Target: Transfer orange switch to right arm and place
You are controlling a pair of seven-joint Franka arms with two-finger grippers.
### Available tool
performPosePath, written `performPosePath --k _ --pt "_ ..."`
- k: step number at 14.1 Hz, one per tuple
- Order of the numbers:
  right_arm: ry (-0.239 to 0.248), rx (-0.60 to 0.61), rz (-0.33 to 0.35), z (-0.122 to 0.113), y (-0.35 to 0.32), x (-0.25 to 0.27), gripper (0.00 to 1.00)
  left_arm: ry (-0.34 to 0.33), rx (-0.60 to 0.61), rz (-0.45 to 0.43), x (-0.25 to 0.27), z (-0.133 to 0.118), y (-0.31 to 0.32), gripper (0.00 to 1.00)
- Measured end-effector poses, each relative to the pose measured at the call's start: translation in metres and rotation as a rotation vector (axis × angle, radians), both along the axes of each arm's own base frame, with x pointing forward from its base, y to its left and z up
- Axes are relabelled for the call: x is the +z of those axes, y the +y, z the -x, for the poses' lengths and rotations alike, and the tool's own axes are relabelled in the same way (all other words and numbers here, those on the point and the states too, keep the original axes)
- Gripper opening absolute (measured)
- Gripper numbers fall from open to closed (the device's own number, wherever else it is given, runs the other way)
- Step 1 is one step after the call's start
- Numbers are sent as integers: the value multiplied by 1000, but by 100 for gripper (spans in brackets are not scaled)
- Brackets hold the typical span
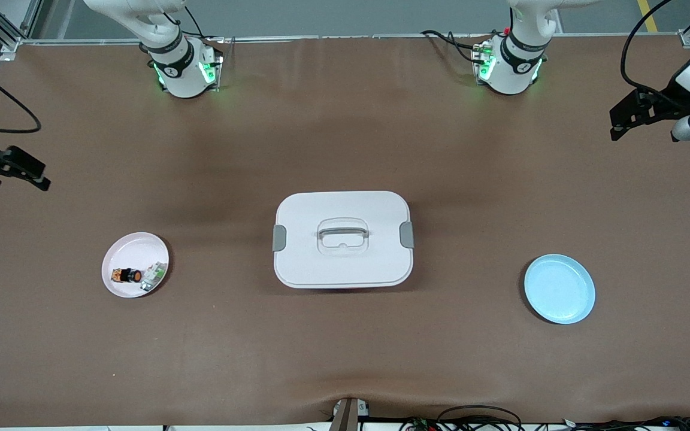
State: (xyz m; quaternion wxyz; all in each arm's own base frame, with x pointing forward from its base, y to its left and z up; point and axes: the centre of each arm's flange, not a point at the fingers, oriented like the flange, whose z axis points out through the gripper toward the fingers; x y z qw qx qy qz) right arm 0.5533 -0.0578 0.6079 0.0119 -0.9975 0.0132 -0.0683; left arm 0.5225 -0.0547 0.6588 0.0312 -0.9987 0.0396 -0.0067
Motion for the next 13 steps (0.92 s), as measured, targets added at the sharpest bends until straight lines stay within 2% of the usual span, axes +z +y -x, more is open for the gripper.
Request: performPosePath --k 2,10,13 --pt "1 -22 -4 2 1 13 100 0 0 0 0 0 0 100" --pt "87 -42 -7 8 8 10 100 0 -1 0 0 0 0 100" --pt "87 -37 -7 9 11 17 100 1 0 0 0 0 0 100"
